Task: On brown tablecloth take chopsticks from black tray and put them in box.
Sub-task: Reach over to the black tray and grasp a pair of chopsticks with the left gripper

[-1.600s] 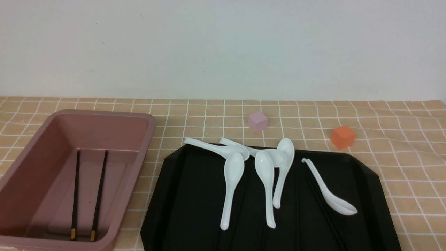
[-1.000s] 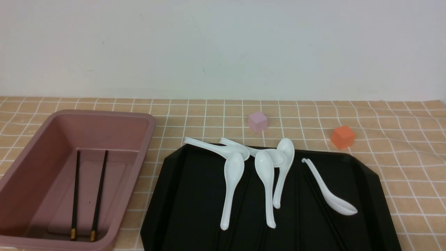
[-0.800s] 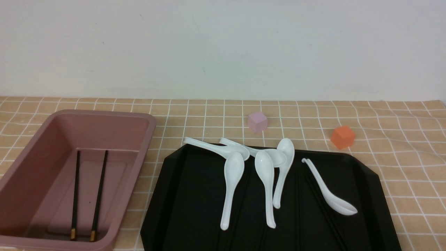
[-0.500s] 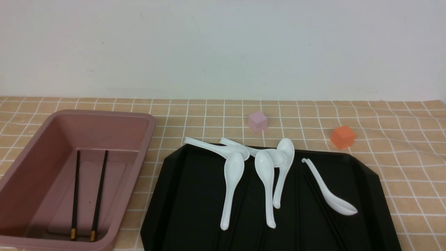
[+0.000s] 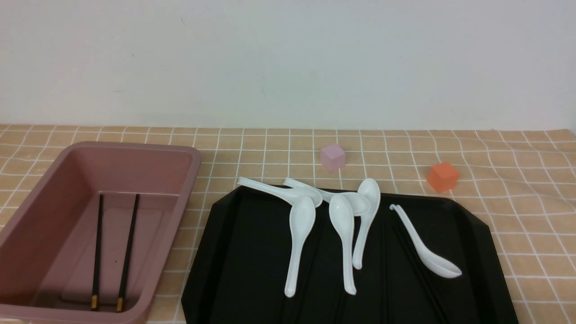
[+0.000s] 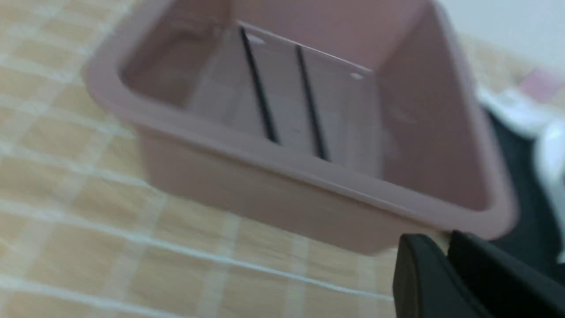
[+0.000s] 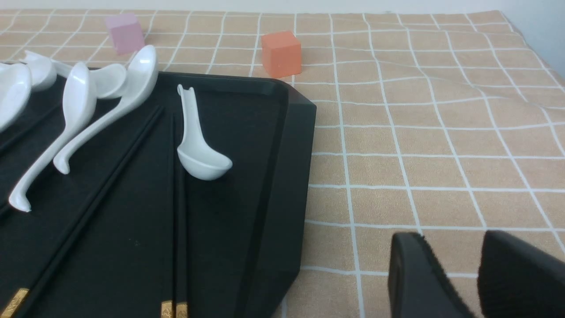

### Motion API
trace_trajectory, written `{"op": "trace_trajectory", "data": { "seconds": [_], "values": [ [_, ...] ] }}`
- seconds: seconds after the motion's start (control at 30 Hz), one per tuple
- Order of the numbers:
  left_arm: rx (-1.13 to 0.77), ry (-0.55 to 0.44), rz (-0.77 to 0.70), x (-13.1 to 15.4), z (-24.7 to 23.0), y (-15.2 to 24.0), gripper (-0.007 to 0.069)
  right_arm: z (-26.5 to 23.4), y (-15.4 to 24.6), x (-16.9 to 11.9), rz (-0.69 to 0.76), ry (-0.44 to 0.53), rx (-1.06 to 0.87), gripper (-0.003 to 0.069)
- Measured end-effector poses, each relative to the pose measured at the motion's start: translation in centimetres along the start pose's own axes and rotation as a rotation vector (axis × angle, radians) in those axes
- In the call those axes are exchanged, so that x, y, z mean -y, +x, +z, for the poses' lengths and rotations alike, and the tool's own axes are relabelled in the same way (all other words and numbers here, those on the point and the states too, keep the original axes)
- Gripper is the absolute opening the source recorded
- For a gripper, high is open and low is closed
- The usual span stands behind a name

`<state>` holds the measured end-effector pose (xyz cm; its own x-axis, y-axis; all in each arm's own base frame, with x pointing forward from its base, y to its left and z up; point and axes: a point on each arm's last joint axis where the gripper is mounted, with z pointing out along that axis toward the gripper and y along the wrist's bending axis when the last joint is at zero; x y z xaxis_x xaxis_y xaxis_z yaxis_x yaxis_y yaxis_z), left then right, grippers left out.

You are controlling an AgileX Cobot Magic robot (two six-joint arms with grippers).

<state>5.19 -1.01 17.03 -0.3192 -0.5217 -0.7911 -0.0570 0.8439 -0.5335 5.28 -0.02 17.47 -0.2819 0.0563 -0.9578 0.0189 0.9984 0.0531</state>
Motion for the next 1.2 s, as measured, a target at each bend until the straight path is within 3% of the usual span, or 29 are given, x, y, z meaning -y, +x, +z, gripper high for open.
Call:
{"op": "trace_trajectory", "data": {
  "seconds": [0.1, 0.2, 0.3, 0.53, 0.77, 0.87, 1.1, 1.2],
  "values": [
    [-0.039, 0.086, -0.39, 0.8, 0.0, 0.2, 0.0108, 0.0, 0.0, 0.0, 0.0, 0.0, 0.0, 0.024],
    [-0.07, 0.148, -0.682, 1.5, -0.1, 0.1, 0.0112, 0.0, 0.0, 0.0, 0.0, 0.0, 0.0, 0.024],
    [-0.09, 0.191, -0.855, 1.8, -0.2, 0.0, 0.0113, 0.0, 0.0, 0.0, 0.0, 0.0, 0.0, 0.024],
    [-0.016, 0.255, -1.001, 2.0, -0.3, -1.0, 0.0103, 0.0, 0.0, 0.0, 0.0, 0.0, 0.0, 0.024],
    [-0.085, 0.318, -0.707, 5.5, -2.3, -4.1, -0.0013, 0.0, 0.0, 0.0, 0.0, 0.0, 0.0, 0.024],
    [-0.236, 0.227, -0.587, 7.3, -1.8, -5.8, -0.0013, 0.0, 0.0, 0.0, 0.0, 0.0, 0.0, 0.024],
    [-0.784, -0.142, -0.223, 9.4, 2.9, -9.9, -0.0013, 0.0, 0.0, 0.0, 0.0, 0.0, 0.0, 0.024],
    [-0.932, -0.206, -0.138, 9.5, 6.0, -10.8, -0.0013, 0.0, 0.0, 0.0, 0.0, 0.0, 0.0, 0.024]
  ]
}}
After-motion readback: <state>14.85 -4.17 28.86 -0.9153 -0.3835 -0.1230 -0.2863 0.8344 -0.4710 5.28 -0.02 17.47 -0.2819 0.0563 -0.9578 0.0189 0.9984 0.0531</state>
